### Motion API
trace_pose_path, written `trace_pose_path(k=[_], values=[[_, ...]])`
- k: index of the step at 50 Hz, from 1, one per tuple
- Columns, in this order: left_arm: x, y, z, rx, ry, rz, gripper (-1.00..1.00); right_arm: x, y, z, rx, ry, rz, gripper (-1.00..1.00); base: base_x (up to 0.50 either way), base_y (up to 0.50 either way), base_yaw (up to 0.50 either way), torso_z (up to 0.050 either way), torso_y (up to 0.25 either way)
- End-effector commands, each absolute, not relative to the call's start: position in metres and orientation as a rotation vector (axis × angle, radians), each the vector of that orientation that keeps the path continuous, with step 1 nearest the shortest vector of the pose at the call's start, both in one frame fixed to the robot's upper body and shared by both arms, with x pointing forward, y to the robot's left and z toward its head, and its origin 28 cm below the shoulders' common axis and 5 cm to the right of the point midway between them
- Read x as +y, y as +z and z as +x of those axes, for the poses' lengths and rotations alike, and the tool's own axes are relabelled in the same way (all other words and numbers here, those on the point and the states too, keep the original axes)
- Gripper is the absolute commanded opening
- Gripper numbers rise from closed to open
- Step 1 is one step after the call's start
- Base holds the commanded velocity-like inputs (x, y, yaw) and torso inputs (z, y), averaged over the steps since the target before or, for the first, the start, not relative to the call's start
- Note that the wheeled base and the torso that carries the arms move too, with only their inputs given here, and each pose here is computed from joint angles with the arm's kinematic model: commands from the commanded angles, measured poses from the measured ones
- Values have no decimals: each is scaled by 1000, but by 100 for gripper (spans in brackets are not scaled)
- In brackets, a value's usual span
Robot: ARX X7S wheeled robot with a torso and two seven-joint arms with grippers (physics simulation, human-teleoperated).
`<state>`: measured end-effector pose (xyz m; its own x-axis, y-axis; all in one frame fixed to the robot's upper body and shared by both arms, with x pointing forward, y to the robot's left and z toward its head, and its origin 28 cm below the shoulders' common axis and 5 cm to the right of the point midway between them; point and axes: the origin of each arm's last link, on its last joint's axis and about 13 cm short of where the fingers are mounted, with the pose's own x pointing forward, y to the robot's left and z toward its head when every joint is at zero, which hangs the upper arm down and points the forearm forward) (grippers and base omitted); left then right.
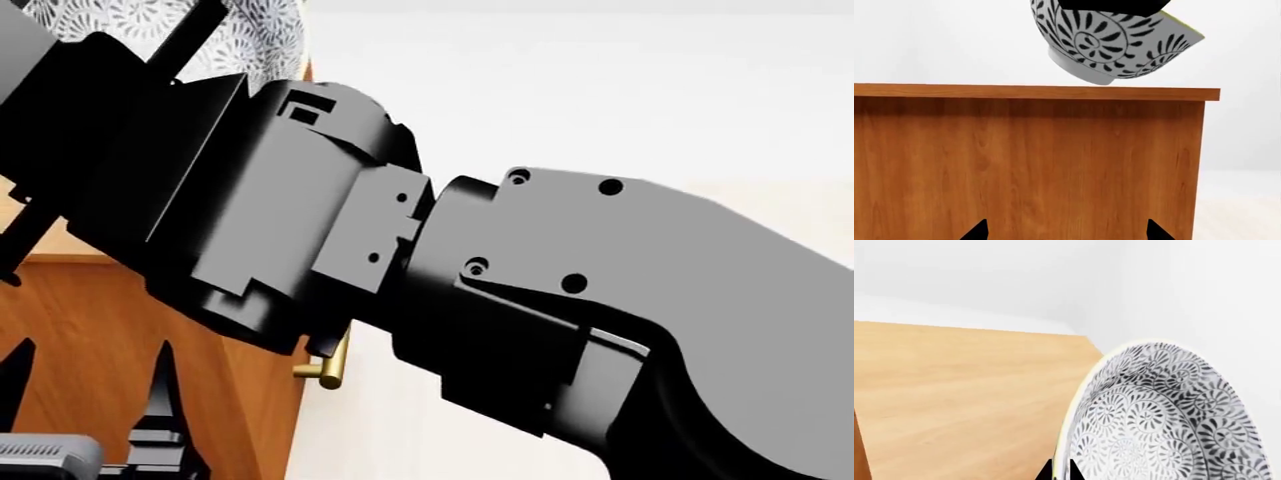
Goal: Close the top drawer of the cabinet and put the bowl on top of it.
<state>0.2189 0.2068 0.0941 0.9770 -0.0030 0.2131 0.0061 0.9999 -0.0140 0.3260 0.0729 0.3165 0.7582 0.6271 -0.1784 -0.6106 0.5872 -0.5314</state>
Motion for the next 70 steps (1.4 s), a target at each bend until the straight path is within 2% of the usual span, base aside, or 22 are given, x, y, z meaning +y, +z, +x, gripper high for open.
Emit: trace_pose_path(k=[1, 14, 15, 20, 34, 45, 51, 60, 65, 70], values=[[206, 94, 219, -215, -7, -16, 100, 71, 312, 326, -12, 719, -669, -100, 0, 0, 0, 0, 0], [206, 96, 218, -219, -2, -19, 100, 71, 311, 323, -20, 745, -731, -100, 0, 0, 0, 0, 0], [206, 96, 218, -220, -1, -18, 100, 71, 310, 323, -20, 749, -735, 100, 0, 0, 0, 0, 0], [207, 95, 218, -221, -2, -20, 100, 70, 325, 324, -58, 715, -727, 100, 0, 0, 0, 0, 0], [207, 97, 215, -224, -3, -21, 100, 62, 452, 296, -347, 512, -719, 100, 0, 0, 0, 0, 0], [207, 98, 213, -229, -7, -18, 100, 47, 490, 295, -407, 409, -679, 100, 0, 0, 0, 0, 0], [206, 99, 214, -232, -11, -13, 100, 24, 530, 289, -485, 263, -660, 100, 0, 0, 0, 0, 0], [204, 99, 214, -233, -19, -13, 100, -13, 562, 287, -509, 64, -701, 100, 0, 0, 0, 0, 0], [203, 99, 214, -236, -24, -18, 100, -42, 554, 282, -489, -9, -716, 100, 0, 0, 0, 0, 0], [205, 99, 214, -237, -18, -16, 100, -73, 522, 278, -450, -50, -724, 100, 0, 0, 0, 0, 0]])
